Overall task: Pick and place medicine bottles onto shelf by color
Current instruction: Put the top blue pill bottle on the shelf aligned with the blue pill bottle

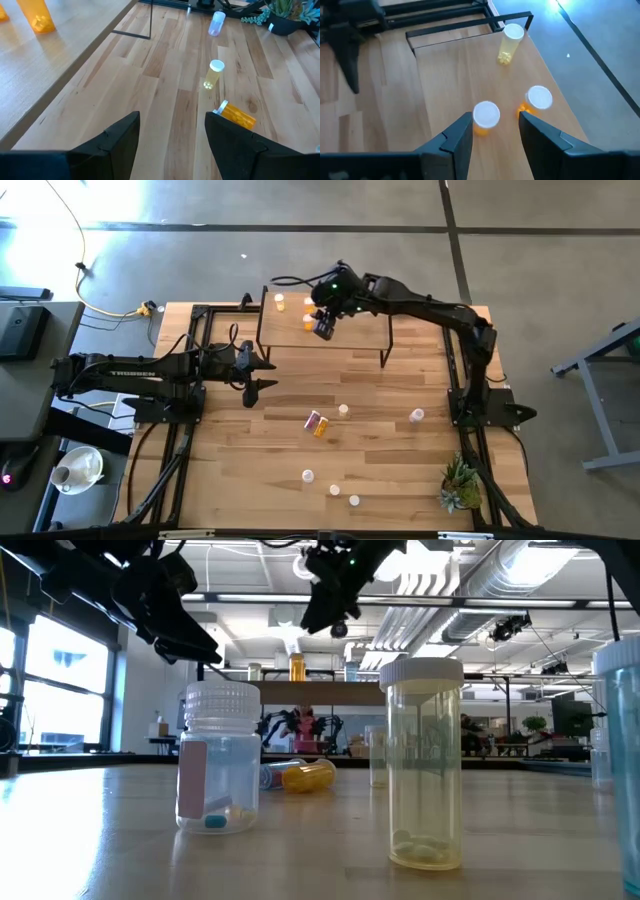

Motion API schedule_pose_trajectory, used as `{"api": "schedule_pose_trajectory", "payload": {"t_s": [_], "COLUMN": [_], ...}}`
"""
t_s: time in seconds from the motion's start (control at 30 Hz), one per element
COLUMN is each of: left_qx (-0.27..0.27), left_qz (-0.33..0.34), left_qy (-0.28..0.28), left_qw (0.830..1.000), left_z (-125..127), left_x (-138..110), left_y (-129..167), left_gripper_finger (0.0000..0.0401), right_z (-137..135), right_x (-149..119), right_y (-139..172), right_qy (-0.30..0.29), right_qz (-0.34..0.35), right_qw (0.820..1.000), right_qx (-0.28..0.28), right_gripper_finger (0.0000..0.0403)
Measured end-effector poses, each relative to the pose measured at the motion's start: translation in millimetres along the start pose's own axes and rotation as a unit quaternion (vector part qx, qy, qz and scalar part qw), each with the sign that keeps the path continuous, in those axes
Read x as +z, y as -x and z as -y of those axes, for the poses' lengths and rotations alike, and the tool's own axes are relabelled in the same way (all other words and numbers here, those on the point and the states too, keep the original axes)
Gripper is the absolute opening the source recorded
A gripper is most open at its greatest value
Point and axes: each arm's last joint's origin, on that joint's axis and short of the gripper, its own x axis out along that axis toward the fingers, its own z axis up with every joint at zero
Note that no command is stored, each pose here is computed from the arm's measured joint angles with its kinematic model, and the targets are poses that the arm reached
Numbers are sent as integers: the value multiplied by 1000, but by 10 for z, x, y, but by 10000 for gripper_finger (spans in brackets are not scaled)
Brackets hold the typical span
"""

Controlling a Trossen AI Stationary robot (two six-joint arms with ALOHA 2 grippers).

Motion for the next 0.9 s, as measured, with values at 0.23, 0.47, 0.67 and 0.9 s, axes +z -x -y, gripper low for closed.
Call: {"api": "schedule_pose_trajectory", "payload": {"t_s": [0.23, 0.47, 0.67, 0.9], "left_qx": [-14, -29, -9, -3], "left_qz": [3, 35, 35, 1], "left_qy": [13, 14, 22, 8], "left_qw": [1000, 999, 999, 1000], "left_z": [54, 161, 277, 536], "left_x": [4, 61, 253, 482], "left_y": [0, 8, 60, -7], "left_gripper_finger": [215, 215, 215, 215], "right_z": [-66, -149, -166, -152], "right_x": [-16, 0, 27, 11], "right_y": [285, 599, 904, 1083], "right_qy": [5, 10, 9, -19], "right_qz": [-18, -10, 14, 20], "right_qw": [1000, 1000, 999, 999], "right_qx": [8, -1, -43, -45], "right_gripper_finger": [151, 151, 151, 151]}}
